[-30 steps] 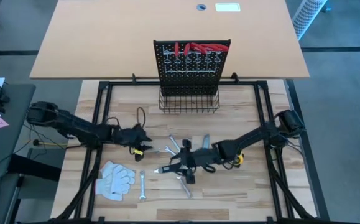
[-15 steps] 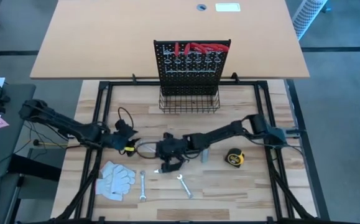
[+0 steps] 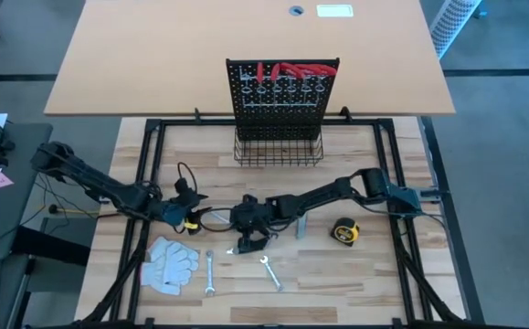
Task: Hang tools onto peg board
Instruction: Hang the silver wrench on the pegboard
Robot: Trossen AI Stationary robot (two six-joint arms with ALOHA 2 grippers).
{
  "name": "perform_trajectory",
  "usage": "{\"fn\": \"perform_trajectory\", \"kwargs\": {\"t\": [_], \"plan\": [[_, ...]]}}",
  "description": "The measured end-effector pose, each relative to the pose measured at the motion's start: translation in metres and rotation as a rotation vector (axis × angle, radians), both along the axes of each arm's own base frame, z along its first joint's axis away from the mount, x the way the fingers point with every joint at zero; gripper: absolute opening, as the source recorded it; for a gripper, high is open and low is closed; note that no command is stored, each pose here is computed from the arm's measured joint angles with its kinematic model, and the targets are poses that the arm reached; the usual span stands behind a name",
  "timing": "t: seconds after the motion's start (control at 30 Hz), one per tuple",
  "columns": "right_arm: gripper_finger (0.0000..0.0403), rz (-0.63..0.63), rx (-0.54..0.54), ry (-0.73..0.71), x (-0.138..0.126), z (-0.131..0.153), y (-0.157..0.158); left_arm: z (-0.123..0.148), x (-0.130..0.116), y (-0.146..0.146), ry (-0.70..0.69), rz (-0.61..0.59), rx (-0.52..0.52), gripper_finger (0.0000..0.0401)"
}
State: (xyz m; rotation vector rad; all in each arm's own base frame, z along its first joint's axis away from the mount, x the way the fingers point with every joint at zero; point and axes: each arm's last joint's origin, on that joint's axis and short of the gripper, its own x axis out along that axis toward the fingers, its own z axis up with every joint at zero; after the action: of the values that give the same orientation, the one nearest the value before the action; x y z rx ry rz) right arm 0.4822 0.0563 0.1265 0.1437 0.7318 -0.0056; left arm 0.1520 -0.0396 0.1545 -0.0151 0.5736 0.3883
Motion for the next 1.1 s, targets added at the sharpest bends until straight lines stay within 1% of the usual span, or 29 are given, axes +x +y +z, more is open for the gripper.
{"fn": "perform_trajectory", "kwargs": {"t": [0.23,0.37,0.53,0.6,0.67,0.8,0.87,0.93,1.0,1.07,1.1], "plan": [[0.0005,-0.024,0.013,-0.054,0.004,0.003,-0.007,-0.003,0.003,-0.001,0.017,-0.013,0.01,0.0173],[0.0005,-0.029,0.028,-0.019,0.006,-0.018,-0.008,-0.005,0.003,-0.001,0.026,-0.013,0.009,0.0173],[0.0005,-0.031,0.047,0.013,0.005,-0.024,-0.007,-0.004,0.004,-0.002,0.031,-0.038,0.01,0.0173],[0.0005,-0.03,0.047,0.016,0.005,-0.024,-0.007,-0.004,0.004,-0.003,0.038,-0.082,0.015,0.0173],[0.0005,-0.03,0.047,0.016,0.005,-0.024,-0.007,-0.004,0.005,-0.005,0.061,-0.152,0.02,0.0173],[0.0005,-0.029,0.047,0.021,0.005,-0.024,-0.007,-0.005,0.005,-0.01,0.131,-0.394,0.056,0.0173],[0.0005,-0.028,0.046,0.023,0.004,-0.024,-0.007,-0.007,0.004,-0.01,0.164,-0.467,0.071,0.0173],[0.0005,-0.024,0.047,0.023,0.004,-0.025,-0.007,-0.01,0.002,-0.006,0.216,-0.46,0.084,0.0173],[0.0005,-0.022,0.049,0.023,0.004,-0.024,-0.007,-0.013,0.0,0.001,0.268,-0.417,0.099,0.0173],[0.0005,-0.02,0.052,0.021,0.004,-0.024,-0.007,-0.015,0.0,0.007,0.293,-0.382,0.095,0.0173],[0.0005,-0.016,0.056,0.019,0.005,-0.024,-0.007,-0.015,0.0,0.009,0.3,-0.384,0.088,0.0173]]}}
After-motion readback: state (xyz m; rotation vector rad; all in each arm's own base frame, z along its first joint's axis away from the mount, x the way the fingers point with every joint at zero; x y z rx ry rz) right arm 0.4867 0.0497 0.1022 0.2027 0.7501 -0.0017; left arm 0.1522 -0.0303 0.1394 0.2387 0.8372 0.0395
